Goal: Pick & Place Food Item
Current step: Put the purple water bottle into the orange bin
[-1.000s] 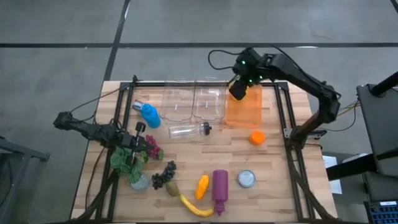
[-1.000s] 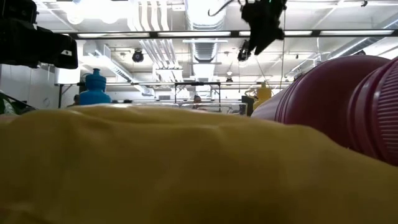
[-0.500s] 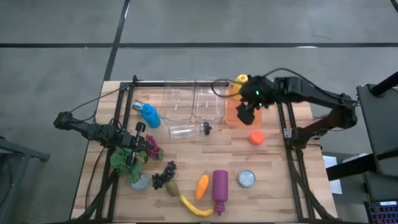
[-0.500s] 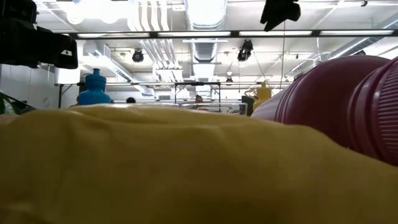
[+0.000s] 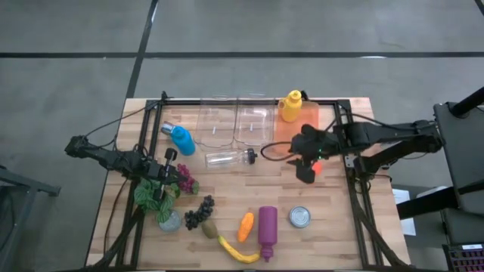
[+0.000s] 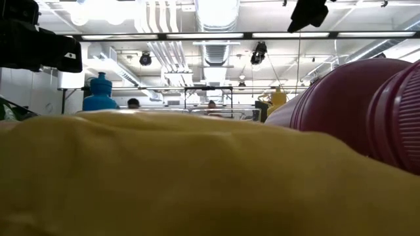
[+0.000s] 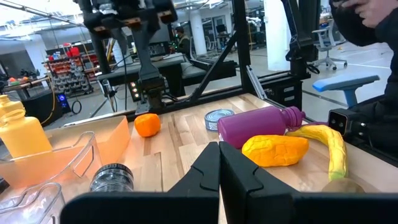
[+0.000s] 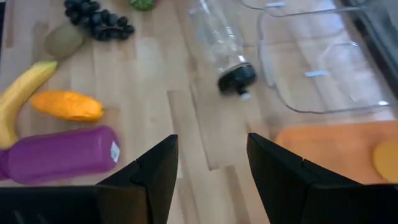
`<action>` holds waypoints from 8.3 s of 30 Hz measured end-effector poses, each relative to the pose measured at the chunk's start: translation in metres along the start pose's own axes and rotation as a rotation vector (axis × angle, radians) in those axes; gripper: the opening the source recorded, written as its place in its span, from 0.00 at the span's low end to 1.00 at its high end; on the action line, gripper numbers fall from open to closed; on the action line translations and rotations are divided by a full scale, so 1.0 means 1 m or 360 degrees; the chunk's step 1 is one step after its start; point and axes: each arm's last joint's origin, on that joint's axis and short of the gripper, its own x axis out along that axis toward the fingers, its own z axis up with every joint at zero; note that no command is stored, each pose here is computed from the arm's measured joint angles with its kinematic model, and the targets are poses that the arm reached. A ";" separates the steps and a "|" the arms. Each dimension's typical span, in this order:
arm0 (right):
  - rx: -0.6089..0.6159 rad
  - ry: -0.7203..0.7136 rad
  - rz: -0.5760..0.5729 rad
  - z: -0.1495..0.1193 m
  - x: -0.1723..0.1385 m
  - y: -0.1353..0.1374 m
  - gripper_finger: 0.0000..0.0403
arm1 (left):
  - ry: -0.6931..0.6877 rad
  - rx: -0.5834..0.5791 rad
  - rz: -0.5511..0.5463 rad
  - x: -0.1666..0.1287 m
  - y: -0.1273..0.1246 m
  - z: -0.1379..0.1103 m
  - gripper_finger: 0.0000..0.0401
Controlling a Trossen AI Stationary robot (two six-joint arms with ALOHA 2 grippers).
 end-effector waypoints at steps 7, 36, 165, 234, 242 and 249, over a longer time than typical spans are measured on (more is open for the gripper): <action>-0.0348 0.0048 0.0201 -0.014 0.010 0.019 0.47 | 0.0001 0.0000 0.0000 0.000 0.000 0.000 0.00; -0.1986 -0.0600 0.0820 -0.077 0.068 0.066 0.47 | 0.0000 0.0000 -0.0001 0.000 0.000 0.000 0.00; 0.0041 0.0287 0.0331 -0.154 0.098 0.005 0.87 | 0.0041 0.0005 -0.0007 0.002 -0.001 -0.002 0.00; 0.0194 0.0142 0.0249 -0.140 0.067 0.000 0.88 | 0.0041 0.0005 -0.0008 0.002 -0.001 -0.002 0.00; 0.0179 -0.0073 0.0249 -0.103 0.044 0.008 0.88 | 0.0041 0.0005 -0.0008 0.002 -0.001 -0.002 0.00; 0.0087 -0.0107 0.0243 -0.075 0.045 0.021 0.88 | 0.0041 0.0005 -0.0007 0.002 -0.001 -0.002 0.00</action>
